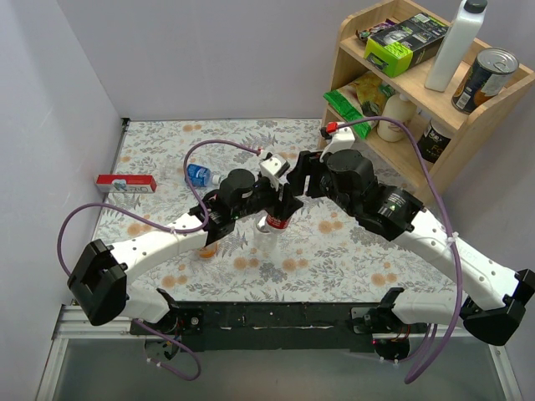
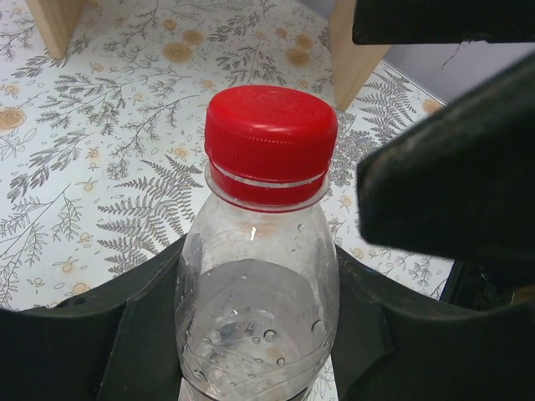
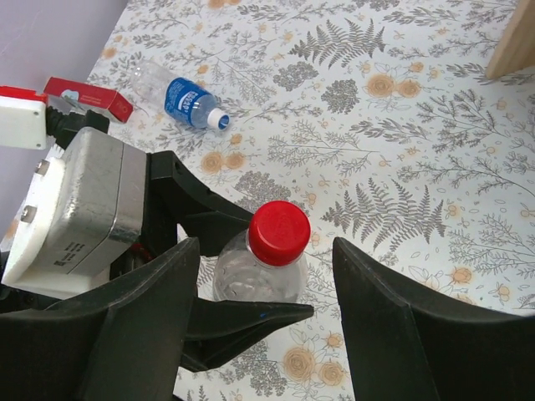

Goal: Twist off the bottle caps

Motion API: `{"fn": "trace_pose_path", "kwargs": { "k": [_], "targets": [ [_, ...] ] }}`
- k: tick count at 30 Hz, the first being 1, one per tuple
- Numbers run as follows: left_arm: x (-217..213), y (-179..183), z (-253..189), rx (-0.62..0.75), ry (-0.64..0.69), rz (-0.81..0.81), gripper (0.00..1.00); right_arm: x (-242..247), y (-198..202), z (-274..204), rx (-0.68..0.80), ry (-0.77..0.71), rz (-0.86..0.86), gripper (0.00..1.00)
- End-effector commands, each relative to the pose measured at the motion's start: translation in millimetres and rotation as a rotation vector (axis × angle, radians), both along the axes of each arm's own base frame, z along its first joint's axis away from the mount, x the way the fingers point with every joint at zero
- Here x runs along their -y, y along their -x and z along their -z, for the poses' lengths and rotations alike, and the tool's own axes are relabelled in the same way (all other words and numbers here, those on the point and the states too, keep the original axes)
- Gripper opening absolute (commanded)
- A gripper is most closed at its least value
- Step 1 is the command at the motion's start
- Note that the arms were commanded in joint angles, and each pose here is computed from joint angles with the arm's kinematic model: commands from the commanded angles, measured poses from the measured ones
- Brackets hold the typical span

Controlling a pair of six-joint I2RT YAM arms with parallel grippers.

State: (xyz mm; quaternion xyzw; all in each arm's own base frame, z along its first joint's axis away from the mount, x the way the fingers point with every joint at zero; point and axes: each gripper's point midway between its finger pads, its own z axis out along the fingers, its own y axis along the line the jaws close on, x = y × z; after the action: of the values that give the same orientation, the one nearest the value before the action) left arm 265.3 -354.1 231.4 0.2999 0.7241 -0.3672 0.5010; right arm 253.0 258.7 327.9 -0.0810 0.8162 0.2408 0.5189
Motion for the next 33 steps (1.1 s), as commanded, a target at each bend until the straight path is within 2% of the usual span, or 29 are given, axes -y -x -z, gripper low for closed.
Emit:
{"fn": "trace_pose_path", "kwargs": {
  "k": [1, 5, 21, 33],
  "targets": [
    [-1.8, 0.8, -29.1, 0.059, 0.065, -0.022, 0.39, 8.2, -1.8, -8.3, 0.022, -0.024, 0.051, 0.70],
    [-2.6, 5.9, -35.2, 0.079, 0.087, -0.014, 0.39, 11.3, -2.9, -3.5, 0.021, -0.031, 0.071, 0.64],
    [3.6, 25.8, -43.9, 0.129, 0.122, 0.067, 0.39, 3.6, -3.6, -11.1, 0.019, -0.178, -0.025, 0.63],
    [4.4, 27.9, -43.9, 0.142, 0.113, 0.070, 0.39, -3.8, -4.3, 0.1, -0.024, -0.193, -0.087, 0.53]
  ]
}}
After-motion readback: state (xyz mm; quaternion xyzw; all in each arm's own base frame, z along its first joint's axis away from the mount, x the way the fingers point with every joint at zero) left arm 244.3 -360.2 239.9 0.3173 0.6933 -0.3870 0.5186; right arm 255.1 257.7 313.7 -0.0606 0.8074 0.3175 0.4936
